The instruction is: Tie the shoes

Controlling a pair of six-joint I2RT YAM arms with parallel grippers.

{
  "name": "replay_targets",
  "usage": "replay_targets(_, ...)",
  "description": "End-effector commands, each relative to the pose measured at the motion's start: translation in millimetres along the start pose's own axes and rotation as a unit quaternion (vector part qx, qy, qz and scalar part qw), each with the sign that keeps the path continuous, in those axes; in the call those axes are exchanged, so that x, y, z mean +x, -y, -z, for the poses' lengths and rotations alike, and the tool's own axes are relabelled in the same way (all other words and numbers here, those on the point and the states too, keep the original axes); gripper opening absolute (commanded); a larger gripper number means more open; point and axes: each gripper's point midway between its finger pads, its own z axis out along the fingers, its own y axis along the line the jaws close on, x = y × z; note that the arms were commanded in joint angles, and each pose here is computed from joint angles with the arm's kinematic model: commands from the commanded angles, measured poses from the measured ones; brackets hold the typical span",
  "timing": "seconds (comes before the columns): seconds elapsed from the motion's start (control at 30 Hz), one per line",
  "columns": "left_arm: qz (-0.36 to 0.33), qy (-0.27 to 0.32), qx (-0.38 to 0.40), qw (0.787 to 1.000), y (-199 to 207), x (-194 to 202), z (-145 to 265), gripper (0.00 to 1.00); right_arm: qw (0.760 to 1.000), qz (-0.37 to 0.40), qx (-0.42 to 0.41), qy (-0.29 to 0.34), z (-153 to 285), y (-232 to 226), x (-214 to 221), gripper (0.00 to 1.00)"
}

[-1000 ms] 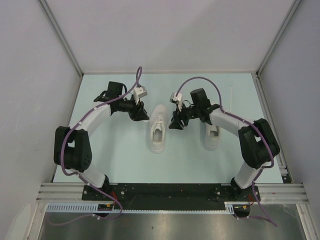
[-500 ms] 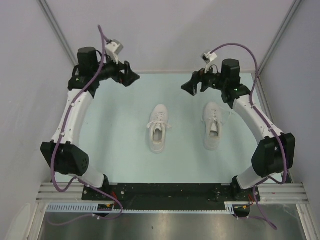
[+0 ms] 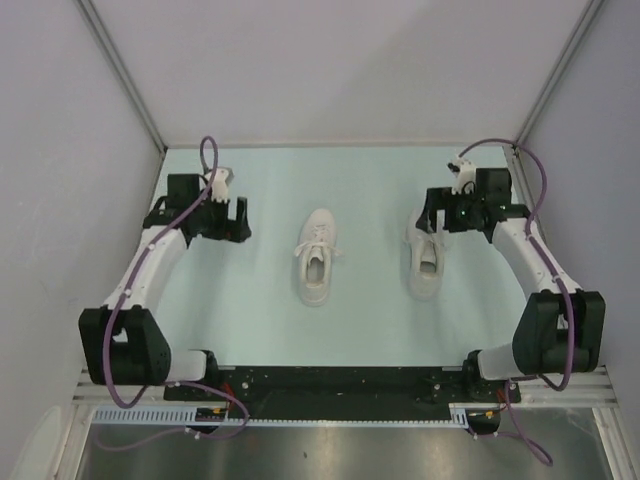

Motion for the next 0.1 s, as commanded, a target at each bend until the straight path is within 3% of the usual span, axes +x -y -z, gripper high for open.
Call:
replay_targets(0.0, -0.003, 0.035, -0.040, 0.999, -4.7, 8.7, 18.1, 1.00, 1.000, 0.020, 0.015, 0.010, 18.9, -2.3, 10.2, 1.00)
replay_targets(0.07, -0.003, 0.048, -0.048, 0.998, -5.1, 1.7, 26.1, 1.00, 0.999, 0.028, 0.012, 0.034, 22.5, -5.4, -1.9, 1.00)
